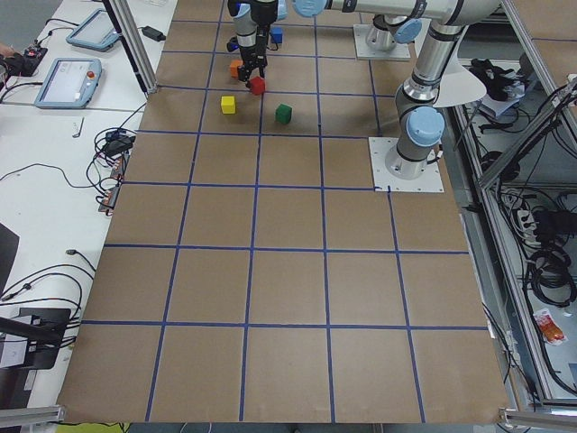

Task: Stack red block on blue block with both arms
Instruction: 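Lift the red cube with the right gripper toward the blue cube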

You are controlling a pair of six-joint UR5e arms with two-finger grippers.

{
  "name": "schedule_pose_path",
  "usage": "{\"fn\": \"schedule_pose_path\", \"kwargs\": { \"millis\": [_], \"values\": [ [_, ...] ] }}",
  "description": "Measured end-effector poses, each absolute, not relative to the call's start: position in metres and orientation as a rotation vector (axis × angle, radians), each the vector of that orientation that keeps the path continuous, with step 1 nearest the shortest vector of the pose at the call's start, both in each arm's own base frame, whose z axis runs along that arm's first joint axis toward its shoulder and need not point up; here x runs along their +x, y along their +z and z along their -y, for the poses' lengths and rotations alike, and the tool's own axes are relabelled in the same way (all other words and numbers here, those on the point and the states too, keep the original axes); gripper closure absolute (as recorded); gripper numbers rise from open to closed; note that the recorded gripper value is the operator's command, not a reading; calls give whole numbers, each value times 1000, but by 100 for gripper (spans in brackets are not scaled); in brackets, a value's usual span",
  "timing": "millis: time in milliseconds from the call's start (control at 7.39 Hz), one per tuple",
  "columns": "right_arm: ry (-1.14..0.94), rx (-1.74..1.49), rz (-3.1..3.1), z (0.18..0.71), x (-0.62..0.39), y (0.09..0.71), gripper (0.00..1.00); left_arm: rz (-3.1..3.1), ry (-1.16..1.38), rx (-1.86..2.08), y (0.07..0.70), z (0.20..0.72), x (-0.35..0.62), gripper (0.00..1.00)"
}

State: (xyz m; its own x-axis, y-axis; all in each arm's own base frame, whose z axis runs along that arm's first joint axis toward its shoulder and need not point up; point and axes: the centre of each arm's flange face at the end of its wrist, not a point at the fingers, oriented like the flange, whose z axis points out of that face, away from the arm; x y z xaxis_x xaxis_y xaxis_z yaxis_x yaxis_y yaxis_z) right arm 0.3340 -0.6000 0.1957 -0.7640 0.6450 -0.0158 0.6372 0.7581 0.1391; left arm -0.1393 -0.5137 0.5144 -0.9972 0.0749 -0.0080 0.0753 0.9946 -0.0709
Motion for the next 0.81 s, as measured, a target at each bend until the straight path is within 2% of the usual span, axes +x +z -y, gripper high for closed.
{"fn": "schedule_pose_path", "kwargs": {
  "millis": [135,541,812],
  "values": [
    [209,1051,-2877,599,335,196,97,-3132,-110,118,514,514,-139,0],
    [253,1032,-2833,598,340,201,100,-3133,-109,117,514,514,-139,0],
    [274,979,-2840,592,335,227,100,-3133,-109,117,514,514,-139,0]
  ]
}}
